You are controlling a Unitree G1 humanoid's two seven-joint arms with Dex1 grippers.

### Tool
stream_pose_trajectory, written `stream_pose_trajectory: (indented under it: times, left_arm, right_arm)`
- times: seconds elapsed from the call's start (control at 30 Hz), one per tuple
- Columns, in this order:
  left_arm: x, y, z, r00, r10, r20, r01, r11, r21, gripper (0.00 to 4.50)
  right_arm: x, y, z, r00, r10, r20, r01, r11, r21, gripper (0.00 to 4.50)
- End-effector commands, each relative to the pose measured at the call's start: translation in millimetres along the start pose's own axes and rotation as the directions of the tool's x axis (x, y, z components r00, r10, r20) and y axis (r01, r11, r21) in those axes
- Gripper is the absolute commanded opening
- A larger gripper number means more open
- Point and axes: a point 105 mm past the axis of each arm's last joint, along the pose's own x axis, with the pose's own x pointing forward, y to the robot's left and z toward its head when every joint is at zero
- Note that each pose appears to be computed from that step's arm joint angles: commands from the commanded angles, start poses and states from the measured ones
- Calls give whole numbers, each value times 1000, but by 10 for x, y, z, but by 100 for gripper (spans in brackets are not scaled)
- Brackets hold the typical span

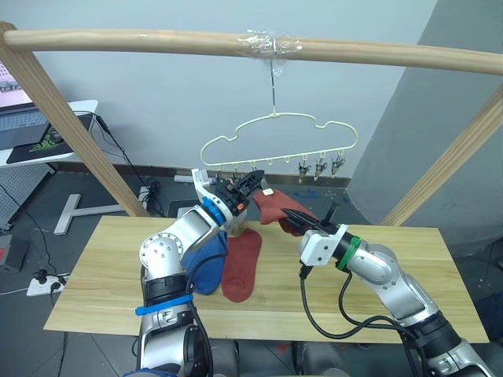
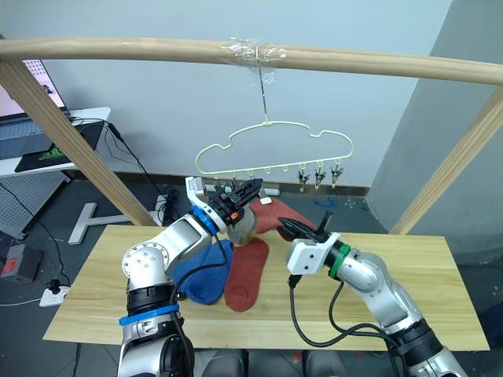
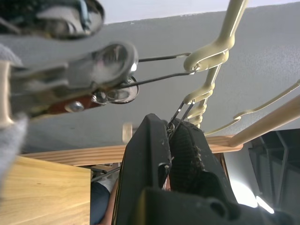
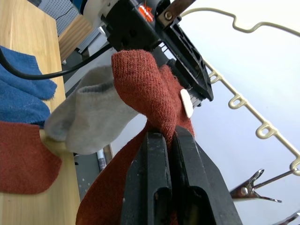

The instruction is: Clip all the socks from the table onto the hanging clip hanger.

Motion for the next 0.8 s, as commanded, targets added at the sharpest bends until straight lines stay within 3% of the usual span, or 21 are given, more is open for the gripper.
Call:
stream_pose_trajectory:
  times: [0.03, 0.07, 0.33, 0.43, 0.53, 0.57, 0.63, 0.8]
  left_arm:
    - [-33, 4, 35, 1000, 11, 23, -13, 995, 96, 11]
    - [-44, 8, 47, 999, 7, 33, -10, 996, 88, 82]
    - [-82, -61, 61, 999, -29, 27, 27, 998, 64, 348]
    - [-230, -150, 111, 999, -49, 10, 48, 994, 94, 443]
    - [-448, -82, 0, 993, 62, -96, -30, 952, 304, 448]
    - [-505, -42, -25, 988, 110, -107, -62, 924, 377, 450]
    - [-582, -36, -64, 982, 147, -118, -74, 877, 475, 450]
    - [-737, -255, -339, 958, 104, -267, 100, 751, 653, 450]
  right_arm:
    - [25, -102, 36, 999, -34, 17, 34, 999, -16, 4]
    - [29, -92, 29, 999, -30, 15, 31, 999, -11, 0]
    - [42, -62, 15, 1000, -26, 10, 26, 1000, 9, 0]
    - [49, -81, -38, 999, -31, -8, 31, 999, 27, 0]
    - [58, -81, -85, 999, -31, -19, 32, 997, 70, 0]
    - [64, -89, -97, 999, -36, -22, 37, 996, 87, 49]
    - [71, -94, -115, 999, -38, -25, 40, 992, 122, 96]
    - [62, -48, -158, 999, -16, -50, 26, 978, 207, 275]
